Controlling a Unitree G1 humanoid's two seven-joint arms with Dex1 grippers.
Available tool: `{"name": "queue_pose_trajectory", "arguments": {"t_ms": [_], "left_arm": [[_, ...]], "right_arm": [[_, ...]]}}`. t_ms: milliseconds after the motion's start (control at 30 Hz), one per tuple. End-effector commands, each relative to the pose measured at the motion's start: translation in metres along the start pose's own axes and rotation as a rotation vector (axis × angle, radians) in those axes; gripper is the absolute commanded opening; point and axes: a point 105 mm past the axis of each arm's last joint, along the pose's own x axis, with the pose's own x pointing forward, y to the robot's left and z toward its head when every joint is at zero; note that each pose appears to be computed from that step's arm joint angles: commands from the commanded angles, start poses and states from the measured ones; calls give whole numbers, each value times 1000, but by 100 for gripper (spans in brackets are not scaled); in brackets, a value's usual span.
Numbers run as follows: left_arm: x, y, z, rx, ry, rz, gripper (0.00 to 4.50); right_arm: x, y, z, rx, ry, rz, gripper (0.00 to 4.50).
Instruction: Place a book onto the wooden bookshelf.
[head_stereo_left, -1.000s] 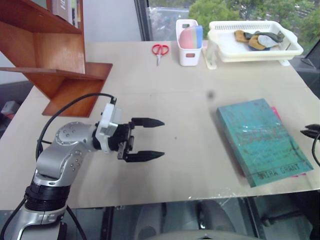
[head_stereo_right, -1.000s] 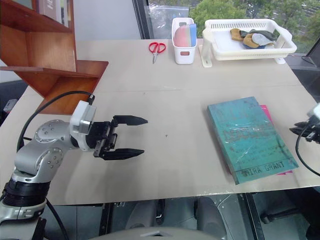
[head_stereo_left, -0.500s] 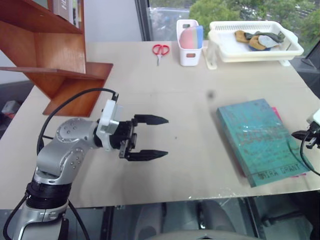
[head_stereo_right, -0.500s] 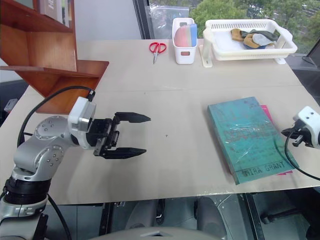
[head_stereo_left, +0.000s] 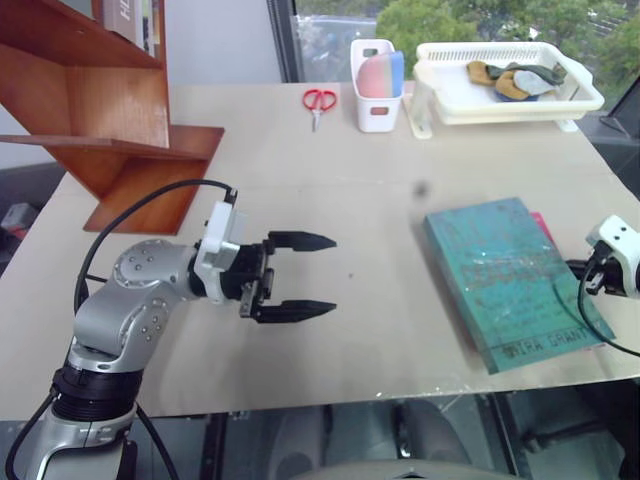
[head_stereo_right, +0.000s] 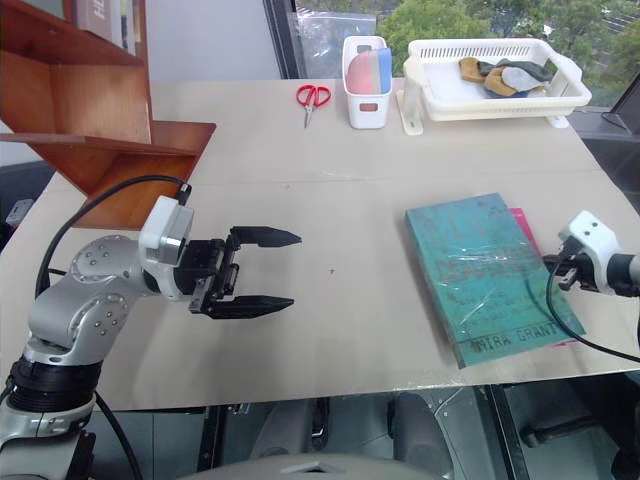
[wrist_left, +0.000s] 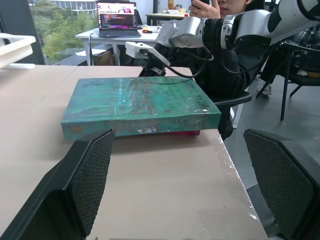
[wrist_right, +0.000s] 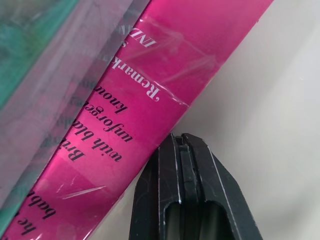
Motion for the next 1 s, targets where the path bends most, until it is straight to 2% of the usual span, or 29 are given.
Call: {"name": "queue_pose_trajectory", "arguments": {"t_ms": [33, 333, 667, 800, 1000], "left_arm": [[-1, -1, 7, 33, 2, -3, 450], [-1, -7, 2, 6, 20, -10, 450], [-2, -13, -2, -22, 27, -18, 450], [-2, -13, -3, -24, 22, -22, 450], [-3, -9, -3, -23, 20, -27, 450]], "right_arm": [[10, 17, 4, 18, 0, 83, 7], [28, 43, 13, 96, 25, 147, 7], [-20, 39, -23, 142, 147, 83, 7], [-24, 54, -33, 175, 169, 124, 7], [-5, 87, -26, 211, 121, 226, 7]]}}
